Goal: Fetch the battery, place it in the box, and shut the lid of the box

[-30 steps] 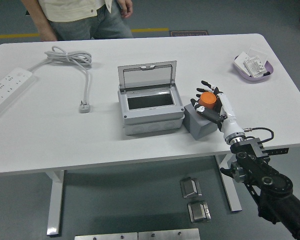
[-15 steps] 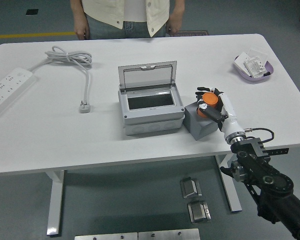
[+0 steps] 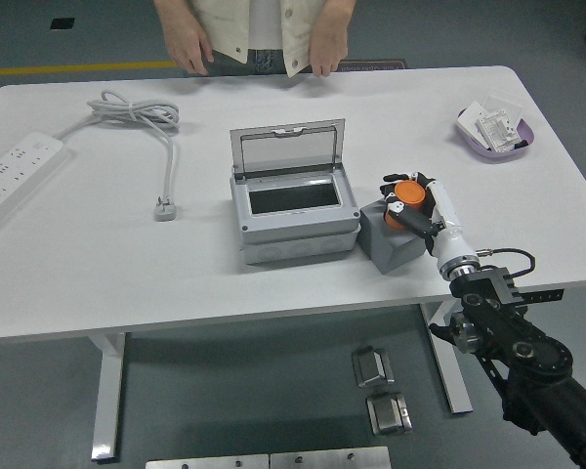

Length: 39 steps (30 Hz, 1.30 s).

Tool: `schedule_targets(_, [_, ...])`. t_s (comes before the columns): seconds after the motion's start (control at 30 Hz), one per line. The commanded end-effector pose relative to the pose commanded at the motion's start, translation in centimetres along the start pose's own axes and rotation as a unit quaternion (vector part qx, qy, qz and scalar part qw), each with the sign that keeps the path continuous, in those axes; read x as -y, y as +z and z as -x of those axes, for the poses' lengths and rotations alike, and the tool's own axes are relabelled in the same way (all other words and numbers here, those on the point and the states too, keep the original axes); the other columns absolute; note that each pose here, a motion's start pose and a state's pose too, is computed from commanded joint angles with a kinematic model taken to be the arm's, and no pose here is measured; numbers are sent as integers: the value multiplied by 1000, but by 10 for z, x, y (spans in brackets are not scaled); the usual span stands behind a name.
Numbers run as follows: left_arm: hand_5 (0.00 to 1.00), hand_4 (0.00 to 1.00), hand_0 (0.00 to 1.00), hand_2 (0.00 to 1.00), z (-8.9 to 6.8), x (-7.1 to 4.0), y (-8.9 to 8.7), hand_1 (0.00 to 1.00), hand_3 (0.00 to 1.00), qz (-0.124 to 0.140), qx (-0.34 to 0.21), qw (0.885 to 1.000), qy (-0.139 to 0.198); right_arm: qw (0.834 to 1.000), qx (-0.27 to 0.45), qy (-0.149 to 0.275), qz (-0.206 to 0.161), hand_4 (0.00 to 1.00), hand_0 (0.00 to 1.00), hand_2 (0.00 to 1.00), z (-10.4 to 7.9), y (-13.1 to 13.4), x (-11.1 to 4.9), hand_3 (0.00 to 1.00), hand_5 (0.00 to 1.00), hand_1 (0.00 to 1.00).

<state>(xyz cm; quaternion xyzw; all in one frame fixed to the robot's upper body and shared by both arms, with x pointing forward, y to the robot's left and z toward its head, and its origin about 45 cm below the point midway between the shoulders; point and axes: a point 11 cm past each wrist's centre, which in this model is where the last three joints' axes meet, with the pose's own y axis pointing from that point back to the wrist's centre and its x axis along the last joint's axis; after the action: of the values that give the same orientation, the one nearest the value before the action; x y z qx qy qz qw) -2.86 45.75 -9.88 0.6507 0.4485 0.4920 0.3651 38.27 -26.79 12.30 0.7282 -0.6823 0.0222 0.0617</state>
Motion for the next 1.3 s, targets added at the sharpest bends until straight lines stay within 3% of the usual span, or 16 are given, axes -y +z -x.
schedule_targets(0.3, [106, 697, 622, 481, 0, 0, -1, 633, 631, -1, 0, 1000, 0, 1000, 4, -3, 0, 56, 711, 462, 2, 2, -1, 388, 2, 540])
schedule_targets(0.33, [105, 693, 623, 514, 0, 0, -1, 633, 631, -1, 0, 1000, 0, 1000, 4, -3, 0, 47, 587, 409, 2, 2, -1, 382, 2, 408])
schedule_targets(0.5, [105, 693, 623, 514, 0, 0, -2, 633, 631, -2, -1, 1000, 0, 1000, 5, -4, -4, 47, 587, 409, 3, -1, 0, 382, 2, 408])
schedule_targets(0.53, [104, 693, 623, 527, 0, 1, -2, 634, 631, -2, -1, 1000, 0, 1000, 5, -4, -5, 2, 355, 407, 3, -1, 0, 376, 2, 319])
schedule_targets(0.7, [104, 693, 623, 527, 0, 1, -3, 634, 631, -2, -1, 1000, 0, 1000, 5, -2, -9, 2, 355, 407, 2, -5, 2, 376, 2, 319])
schedule_targets(0.73, [106, 692, 623, 536, 0, 1, -3, 634, 632, -2, -1, 1000, 0, 1000, 5, -1, -10, 2, 261, 408, 2, -6, 3, 372, 2, 313])
schedule_targets(1.13, [106, 692, 623, 544, 0, 0, 0, 634, 634, 2, -3, 1000, 0, 1000, -3, 8, -30, 2, 258, 411, -6, -22, 11, 362, 2, 318])
schedule_targets(1.3, [106, 692, 623, 544, -1, 0, 0, 634, 634, 3, -4, 1000, 2, 998, -42, 10, -47, 2, 258, 411, -5, -39, 16, 362, 2, 318])
